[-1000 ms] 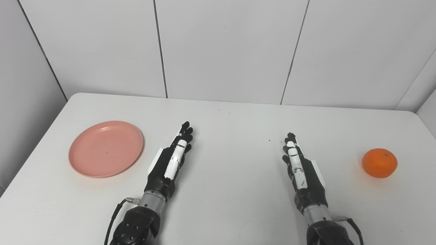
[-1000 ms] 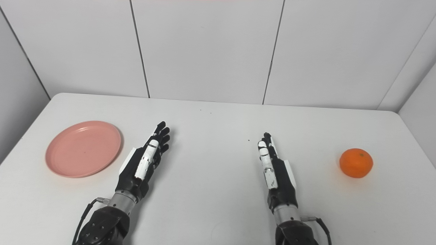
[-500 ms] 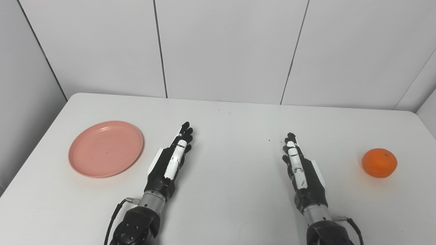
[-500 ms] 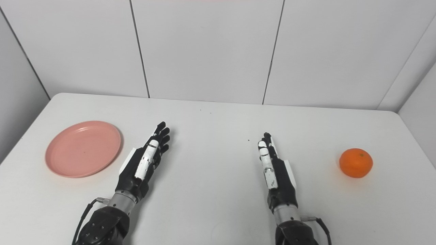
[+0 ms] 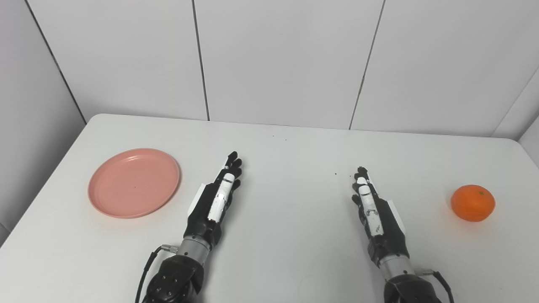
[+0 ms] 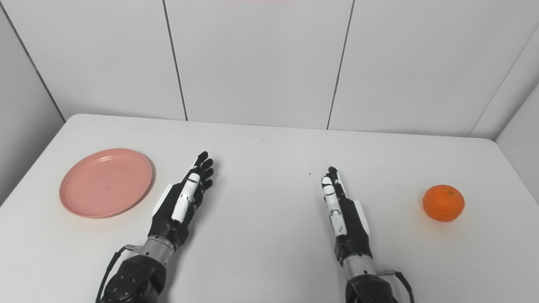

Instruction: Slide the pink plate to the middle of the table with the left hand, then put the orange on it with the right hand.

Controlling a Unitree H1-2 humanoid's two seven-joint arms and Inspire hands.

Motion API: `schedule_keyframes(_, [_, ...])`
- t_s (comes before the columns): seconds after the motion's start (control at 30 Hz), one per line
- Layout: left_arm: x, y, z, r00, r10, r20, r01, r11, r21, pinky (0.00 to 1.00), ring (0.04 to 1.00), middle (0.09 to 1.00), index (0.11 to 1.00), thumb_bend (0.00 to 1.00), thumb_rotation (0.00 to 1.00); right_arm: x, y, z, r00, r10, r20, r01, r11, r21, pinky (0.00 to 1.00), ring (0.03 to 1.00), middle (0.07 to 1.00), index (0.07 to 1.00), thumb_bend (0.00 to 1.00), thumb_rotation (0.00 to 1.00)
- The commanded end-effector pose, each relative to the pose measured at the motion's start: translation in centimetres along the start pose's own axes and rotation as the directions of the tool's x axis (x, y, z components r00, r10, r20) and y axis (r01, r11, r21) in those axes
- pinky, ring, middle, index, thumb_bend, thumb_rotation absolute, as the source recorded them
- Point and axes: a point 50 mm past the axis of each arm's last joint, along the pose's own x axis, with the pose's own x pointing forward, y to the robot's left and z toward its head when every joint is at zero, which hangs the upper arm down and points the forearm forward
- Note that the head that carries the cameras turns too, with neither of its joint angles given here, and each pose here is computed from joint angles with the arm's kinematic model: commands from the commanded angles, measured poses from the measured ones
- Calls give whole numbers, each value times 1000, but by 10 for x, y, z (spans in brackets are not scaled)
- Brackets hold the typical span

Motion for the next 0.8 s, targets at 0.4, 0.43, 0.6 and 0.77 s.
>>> schedule_keyframes(0.4, [12, -38, -2, 999, 3, 52, -4, 1000, 13, 978, 990, 1000, 976, 341, 1000, -3, -32, 1, 992, 94, 78, -93, 996, -14, 1000, 1000, 1000, 1000, 249, 1000])
schedule_keyframes(0.43, [13, -39, -2, 999, 5, 50, -6, 1000, 11, 972, 988, 1000, 976, 337, 1000, -3, -32, 1, 992, 96, 79, -95, 995, -13, 1000, 1000, 1000, 1000, 247, 1000])
schedule_keyframes(0.6, [13, -39, -3, 999, 6, 41, -6, 1000, 14, 967, 986, 1000, 982, 337, 1000, -2, -32, 0, 992, 101, 80, -100, 995, -17, 1000, 1000, 1000, 1000, 247, 1000])
schedule_keyframes(0.77, [13, -38, -2, 999, 4, 48, -6, 1000, 25, 970, 984, 999, 980, 323, 1000, -3, -30, 1, 992, 103, 75, -101, 995, -22, 1000, 1000, 1000, 1000, 248, 1000])
